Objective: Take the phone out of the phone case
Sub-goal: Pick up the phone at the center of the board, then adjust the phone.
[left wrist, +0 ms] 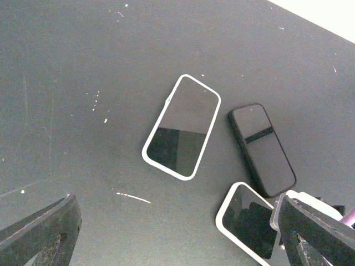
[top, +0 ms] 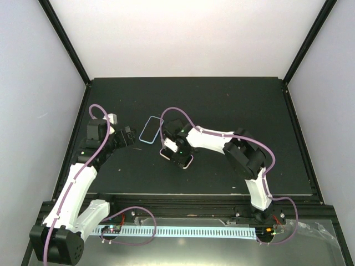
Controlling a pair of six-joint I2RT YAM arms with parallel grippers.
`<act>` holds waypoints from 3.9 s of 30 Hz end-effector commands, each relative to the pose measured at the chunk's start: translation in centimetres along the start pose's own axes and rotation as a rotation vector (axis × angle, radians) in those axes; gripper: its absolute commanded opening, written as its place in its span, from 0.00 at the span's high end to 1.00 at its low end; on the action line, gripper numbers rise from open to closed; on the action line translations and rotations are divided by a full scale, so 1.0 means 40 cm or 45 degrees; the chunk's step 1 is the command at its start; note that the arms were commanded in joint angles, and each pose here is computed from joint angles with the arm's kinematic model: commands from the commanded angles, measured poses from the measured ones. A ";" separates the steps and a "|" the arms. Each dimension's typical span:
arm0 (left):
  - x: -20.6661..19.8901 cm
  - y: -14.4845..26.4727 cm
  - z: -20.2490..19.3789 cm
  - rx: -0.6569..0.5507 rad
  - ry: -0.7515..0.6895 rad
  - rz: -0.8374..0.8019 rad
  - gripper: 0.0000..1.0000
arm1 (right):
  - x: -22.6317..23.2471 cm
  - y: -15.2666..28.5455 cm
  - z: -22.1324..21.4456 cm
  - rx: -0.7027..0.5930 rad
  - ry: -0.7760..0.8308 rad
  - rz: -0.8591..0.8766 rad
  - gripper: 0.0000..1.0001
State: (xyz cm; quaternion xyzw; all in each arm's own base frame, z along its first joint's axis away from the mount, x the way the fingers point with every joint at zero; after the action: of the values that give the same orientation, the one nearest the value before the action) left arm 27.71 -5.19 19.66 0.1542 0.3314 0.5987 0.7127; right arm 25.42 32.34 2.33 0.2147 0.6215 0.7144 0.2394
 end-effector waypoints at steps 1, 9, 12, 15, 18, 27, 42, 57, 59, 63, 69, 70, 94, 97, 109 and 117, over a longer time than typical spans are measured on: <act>0.000 -0.007 0.008 -0.013 -0.011 -0.010 0.01 | 0.002 -0.037 -0.036 0.051 -0.041 -0.007 0.28; -0.017 -0.025 -0.003 0.021 0.014 -0.077 0.01 | 0.016 0.113 -0.024 -0.195 -0.021 0.061 0.41; -0.065 -0.039 -0.010 0.065 -0.006 -0.232 0.01 | 0.020 0.194 -0.031 -0.353 -0.006 0.090 0.44; -0.133 -0.039 -0.015 0.069 0.012 -0.450 0.02 | 0.003 0.244 -0.038 -0.481 -0.015 0.094 0.47; -0.222 -0.007 -0.007 0.014 -0.006 -0.651 0.06 | -0.027 0.275 -0.051 -0.570 -0.065 0.110 0.47; -0.380 -0.027 -0.052 0.051 0.142 -0.680 0.19 | -0.068 0.328 -0.076 -0.805 -0.170 0.144 0.47; -0.593 -0.114 -0.118 0.194 0.219 -0.800 0.43 | -0.052 0.377 -0.079 -0.930 -0.192 0.207 0.43; -0.619 -0.131 -0.090 0.118 0.320 -0.834 0.78 | -0.075 0.394 -0.086 -0.965 -0.230 0.170 0.41; -0.626 -0.130 -0.086 0.113 0.304 -0.847 0.84 | -0.076 0.395 -0.086 -0.967 -0.231 0.169 0.41; -0.637 -0.122 -0.074 0.089 0.244 -0.868 0.98 | -0.071 0.397 -0.085 -0.965 -0.220 0.180 0.25; -0.633 -0.052 -0.020 -0.012 -0.035 -0.864 0.98 | -0.067 0.443 -0.092 -0.961 -0.192 0.176 0.00; -0.620 -0.044 -0.027 0.011 -0.102 -0.833 0.99 | -0.062 0.455 -0.097 -0.963 -0.179 0.188 0.00; -0.664 0.329 -0.101 -0.115 -0.819 -1.634 0.98 | 0.210 0.633 -0.235 -0.918 0.388 1.007 0.58; -0.663 0.335 -0.099 -0.123 -0.822 -1.637 0.98 | 0.206 0.644 -0.224 -0.941 0.373 0.993 0.76; -0.659 0.329 -0.099 -0.193 -0.783 -1.641 0.52 | 0.207 0.700 -0.203 -0.978 0.319 1.033 0.87; -0.647 0.335 -0.089 -0.268 -0.759 -1.612 0.31 | 0.195 0.712 -0.191 -1.000 0.269 1.037 0.92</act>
State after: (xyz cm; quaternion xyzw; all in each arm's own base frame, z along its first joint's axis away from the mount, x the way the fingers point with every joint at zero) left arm 14.01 -27.95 31.08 0.0555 0.1192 0.0222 0.9911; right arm 12.22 27.40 26.59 0.2789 0.2407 0.9288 -0.0398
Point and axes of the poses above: each gripper's point midway between its finger pads, its own y axis back along the fingers, its own x axis along the line the jaws close on, z = x × y, the point moved 1 cm from there along y, back along the fingers, and after that the axes turned 10 degrees about -y, right-handed, at the moved point
